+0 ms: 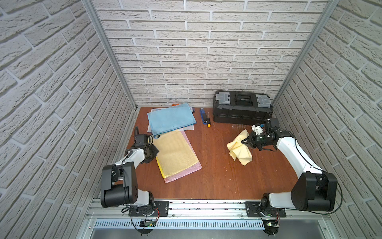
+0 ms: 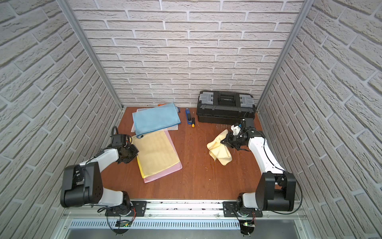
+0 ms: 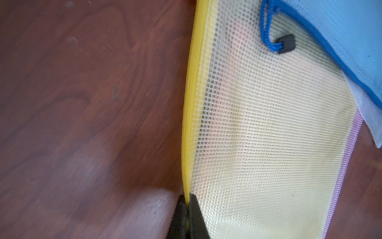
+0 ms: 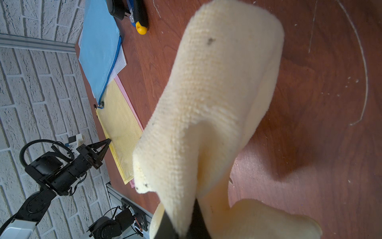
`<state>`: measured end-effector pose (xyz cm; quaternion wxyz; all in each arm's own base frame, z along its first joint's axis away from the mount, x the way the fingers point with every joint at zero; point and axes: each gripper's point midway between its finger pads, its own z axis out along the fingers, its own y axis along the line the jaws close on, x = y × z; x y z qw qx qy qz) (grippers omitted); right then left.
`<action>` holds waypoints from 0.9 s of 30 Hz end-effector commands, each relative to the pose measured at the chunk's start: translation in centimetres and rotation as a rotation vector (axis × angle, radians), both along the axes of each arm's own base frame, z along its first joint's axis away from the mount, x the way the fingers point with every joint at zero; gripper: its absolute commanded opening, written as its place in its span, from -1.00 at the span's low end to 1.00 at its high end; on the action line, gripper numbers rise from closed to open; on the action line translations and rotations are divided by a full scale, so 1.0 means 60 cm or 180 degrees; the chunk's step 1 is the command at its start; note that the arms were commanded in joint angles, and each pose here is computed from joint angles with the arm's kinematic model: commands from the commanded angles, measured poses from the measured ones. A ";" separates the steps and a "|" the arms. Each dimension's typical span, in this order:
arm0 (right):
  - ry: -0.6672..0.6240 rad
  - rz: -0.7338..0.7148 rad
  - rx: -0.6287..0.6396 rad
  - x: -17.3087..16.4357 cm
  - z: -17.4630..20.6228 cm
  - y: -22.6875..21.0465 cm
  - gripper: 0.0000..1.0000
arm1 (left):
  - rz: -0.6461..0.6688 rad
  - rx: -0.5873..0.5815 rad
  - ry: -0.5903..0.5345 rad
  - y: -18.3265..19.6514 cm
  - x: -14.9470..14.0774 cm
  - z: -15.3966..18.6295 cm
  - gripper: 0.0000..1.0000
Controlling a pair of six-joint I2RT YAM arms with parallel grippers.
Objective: Wipe the document bag
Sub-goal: Pick up the document bag, then place the document bag at the center of the board.
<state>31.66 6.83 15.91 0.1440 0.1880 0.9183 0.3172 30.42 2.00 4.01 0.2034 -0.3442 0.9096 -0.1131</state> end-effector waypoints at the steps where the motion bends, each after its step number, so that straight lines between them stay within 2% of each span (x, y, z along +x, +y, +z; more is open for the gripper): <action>1: -0.0121 0.0038 -0.0005 0.008 0.014 0.006 -0.95 | -0.0024 0.0234 -0.0141 0.010 -0.004 0.068 -1.00; 4: -0.0113 0.0052 -0.0001 0.009 0.011 0.009 -0.96 | -0.0065 0.0387 -0.0277 0.007 -0.012 0.125 -1.00; 7: -0.0118 0.0056 0.0005 0.010 0.012 0.011 -0.96 | -0.0141 0.0379 -0.0406 -0.011 -0.017 0.176 -1.00; 10: -0.0165 0.0030 -0.0073 0.010 0.021 0.005 -0.96 | -0.0417 0.0167 -0.0689 -0.077 0.000 0.223 -1.00; 13: -0.0239 0.0018 -0.0122 0.012 0.040 0.002 -0.96 | -0.0809 -0.0029 -0.0804 -0.171 0.020 0.242 -1.00; 18: -0.0412 -0.0050 -0.0235 0.015 0.079 -0.009 -0.96 | -0.1594 -0.0420 -0.0938 -0.374 0.042 0.266 -1.00; 23: -0.0543 -0.0118 -0.0408 0.010 0.122 -0.029 -0.96 | -0.2375 -0.0773 -0.1136 -0.561 0.033 0.289 -1.00; 25: -0.0565 -0.0164 -0.0477 0.004 0.135 -0.040 -0.96 | -0.2586 -0.1025 -0.1169 -0.613 0.027 0.294 -1.00; 27: -0.0594 -0.0241 -0.0582 -0.003 0.144 -0.055 -0.96 | -0.2802 -0.1435 -0.1168 -0.664 0.015 0.299 -1.00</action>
